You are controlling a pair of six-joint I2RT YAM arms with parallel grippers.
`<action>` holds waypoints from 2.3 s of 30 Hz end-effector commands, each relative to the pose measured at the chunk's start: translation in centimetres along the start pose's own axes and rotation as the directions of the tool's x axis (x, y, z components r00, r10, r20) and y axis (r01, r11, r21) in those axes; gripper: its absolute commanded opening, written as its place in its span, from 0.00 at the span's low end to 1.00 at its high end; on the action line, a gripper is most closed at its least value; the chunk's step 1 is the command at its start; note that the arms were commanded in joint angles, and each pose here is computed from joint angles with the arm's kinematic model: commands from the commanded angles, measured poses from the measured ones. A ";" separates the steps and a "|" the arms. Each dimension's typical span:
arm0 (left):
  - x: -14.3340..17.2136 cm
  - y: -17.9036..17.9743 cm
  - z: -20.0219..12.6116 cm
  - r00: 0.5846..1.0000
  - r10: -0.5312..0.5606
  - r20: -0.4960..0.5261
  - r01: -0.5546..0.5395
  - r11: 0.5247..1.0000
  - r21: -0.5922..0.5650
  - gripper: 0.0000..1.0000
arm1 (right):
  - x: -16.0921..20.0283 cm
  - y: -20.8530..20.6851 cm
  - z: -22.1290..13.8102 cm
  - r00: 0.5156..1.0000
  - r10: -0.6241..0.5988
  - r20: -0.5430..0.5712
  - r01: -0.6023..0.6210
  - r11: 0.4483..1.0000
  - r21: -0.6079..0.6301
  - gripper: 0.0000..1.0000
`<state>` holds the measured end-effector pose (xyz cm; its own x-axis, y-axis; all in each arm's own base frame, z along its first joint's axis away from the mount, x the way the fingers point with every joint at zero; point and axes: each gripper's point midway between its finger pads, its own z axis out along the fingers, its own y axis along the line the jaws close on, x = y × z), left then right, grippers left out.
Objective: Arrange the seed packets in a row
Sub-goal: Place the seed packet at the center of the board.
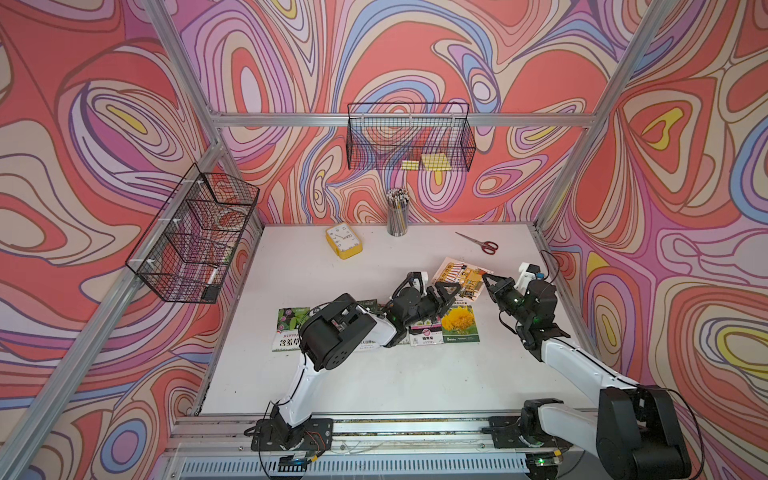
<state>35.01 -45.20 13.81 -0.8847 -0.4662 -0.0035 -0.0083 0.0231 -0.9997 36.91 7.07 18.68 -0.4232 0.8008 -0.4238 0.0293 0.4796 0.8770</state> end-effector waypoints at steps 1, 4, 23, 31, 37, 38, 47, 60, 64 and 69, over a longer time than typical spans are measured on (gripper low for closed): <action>-0.4 -2.2 0.6 1.000 0.002 0.024 -0.005 0.996 0.094 0.14 | 0.2 -0.2 -0.2 1.000 0.002 0.016 -0.002 1.000 -0.005 0.00; -0.3 -1.8 0.7 1.000 0.005 0.023 -0.006 0.997 0.079 0.00 | 0.5 -0.6 -0.2 1.000 0.007 0.012 -0.007 1.000 -0.002 0.00; 8.2 3.3 2.6 0.800 0.116 -0.589 -0.302 0.925 -0.228 0.00 | -1.3 -5.2 -8.2 0.964 -0.181 -0.196 0.261 0.793 0.551 0.70; 9.9 6.6 4.9 0.769 0.088 -0.633 -0.354 0.884 -0.307 0.00 | -0.5 -6.5 -7.9 0.972 -0.115 -0.207 0.207 0.838 0.506 0.70; 10.1 9.5 5.9 0.781 0.038 -0.624 -0.341 0.863 -0.373 0.00 | 1.3 -6.8 -6.0 0.982 -0.001 -0.189 0.075 0.919 0.388 0.70; 10.0 9.9 5.9 0.786 0.034 -0.617 -0.338 0.859 -0.384 0.00 | 1.7 -6.9 -5.7 0.982 0.017 -0.189 0.055 0.928 0.370 0.70; 9.5 10.6 6.4 0.801 0.039 -0.597 -0.344 0.846 -0.407 0.00 | 4.0 -10.2 -4.6 0.971 0.123 -0.204 -0.036 0.921 0.388 0.70; 8.2 10.3 6.7 0.796 0.044 -0.604 -0.363 0.833 -0.417 0.00 | 4.2 -13.7 -3.2 0.971 0.192 -0.140 -0.111 0.888 0.446 0.69; 7.7 10.5 6.5 0.793 0.040 -0.608 -0.369 0.825 -0.428 0.00 | 4.3 -14.5 -2.7 0.968 0.215 -0.131 -0.133 0.878 0.460 0.76; 7.4 11.1 6.4 0.789 0.029 -0.614 -0.373 0.816 -0.441 0.00 | 5.1 -15.5 -2.1 0.954 0.262 -0.144 -0.167 0.866 0.471 0.85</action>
<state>31.17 -54.35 3.23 -0.9866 0.1615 -0.0237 0.1122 0.5652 -0.8173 32.82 3.08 4.76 -0.5397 0.8228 -0.1779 0.4821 0.4754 0.7359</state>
